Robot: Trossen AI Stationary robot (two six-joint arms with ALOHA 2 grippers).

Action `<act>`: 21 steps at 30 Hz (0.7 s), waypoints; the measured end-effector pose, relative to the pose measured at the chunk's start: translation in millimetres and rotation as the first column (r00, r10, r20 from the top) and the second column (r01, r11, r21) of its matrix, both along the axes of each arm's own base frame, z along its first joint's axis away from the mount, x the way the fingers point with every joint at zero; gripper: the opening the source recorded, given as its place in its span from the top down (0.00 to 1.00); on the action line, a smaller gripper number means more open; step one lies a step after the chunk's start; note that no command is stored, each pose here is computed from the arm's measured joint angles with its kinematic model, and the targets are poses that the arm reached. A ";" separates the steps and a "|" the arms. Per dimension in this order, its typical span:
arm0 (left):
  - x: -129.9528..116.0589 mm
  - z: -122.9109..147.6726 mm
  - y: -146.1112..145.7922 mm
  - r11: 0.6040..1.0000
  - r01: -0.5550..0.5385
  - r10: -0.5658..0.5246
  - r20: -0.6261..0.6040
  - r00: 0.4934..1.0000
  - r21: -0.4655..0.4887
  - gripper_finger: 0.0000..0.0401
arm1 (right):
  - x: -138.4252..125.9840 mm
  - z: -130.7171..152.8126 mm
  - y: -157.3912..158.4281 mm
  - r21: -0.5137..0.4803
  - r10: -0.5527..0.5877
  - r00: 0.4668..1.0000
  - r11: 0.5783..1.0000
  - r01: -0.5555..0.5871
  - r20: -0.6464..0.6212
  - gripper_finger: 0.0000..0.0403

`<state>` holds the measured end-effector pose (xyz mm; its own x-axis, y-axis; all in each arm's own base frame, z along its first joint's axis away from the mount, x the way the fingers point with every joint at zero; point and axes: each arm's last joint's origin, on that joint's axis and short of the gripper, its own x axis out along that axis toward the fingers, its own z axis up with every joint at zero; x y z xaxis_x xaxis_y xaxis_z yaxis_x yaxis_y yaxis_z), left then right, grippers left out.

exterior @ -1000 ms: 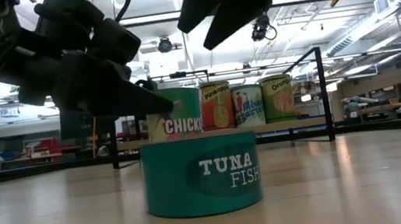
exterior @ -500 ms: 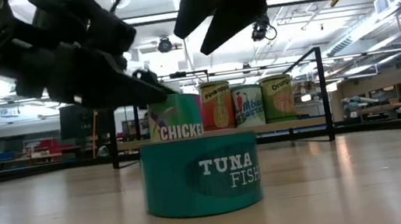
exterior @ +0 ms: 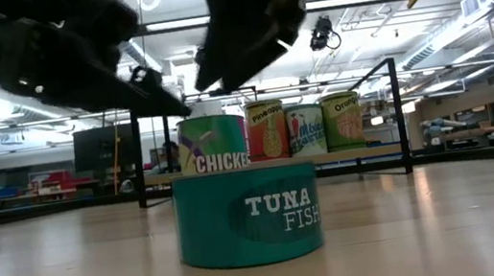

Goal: Pick and place cans onto a shelf
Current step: Put the canned chicken soup on the shelf

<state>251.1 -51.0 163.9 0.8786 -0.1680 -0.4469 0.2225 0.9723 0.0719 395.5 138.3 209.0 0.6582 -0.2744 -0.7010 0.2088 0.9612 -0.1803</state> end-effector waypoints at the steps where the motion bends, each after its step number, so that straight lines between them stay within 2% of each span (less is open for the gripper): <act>1: -4.8 1.9 0.2 1.000 -0.004 0.004 -0.022 1.000 -0.006 0.02 | -1.3 -1.5 -0.6 -0.011 -0.002 1.000 1.000 0.002 -0.019 0.09; 5: -15.8 11.6 -3.9 1.000 -0.004 0.003 -0.038 0.999 -0.016 0.02 | 1.9 -0.4 -2.3 -0.008 -0.008 1.000 1.000 0.008 0.007 0.09; 14: -33.3 38.7 -17.1 0.999 -0.001 0.004 0.056 0.998 -0.049 0.02 | 15.7 -0.1 -24.9 0.061 -0.007 0.998 0.998 0.003 0.065 0.09; 17: -37.7 42.9 -19.2 0.998 0.001 0.003 0.062 0.998 -0.067 0.02 | 18.2 -3.1 -32.5 0.057 -0.001 0.997 0.998 -0.004 0.079 0.09; 21: -41.1 44.3 -18.9 0.996 -0.005 0.009 0.048 0.999 -0.084 0.02 | 22.2 -4.1 -41.3 0.103 0.023 0.995 0.994 -0.033 0.095 0.09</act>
<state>210.1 -69.9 208.2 0.9000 -0.1966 -0.3889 0.2137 0.9769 0.0007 417.8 97.0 204.9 0.7289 -0.1830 -0.6597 0.1925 0.9795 -0.0591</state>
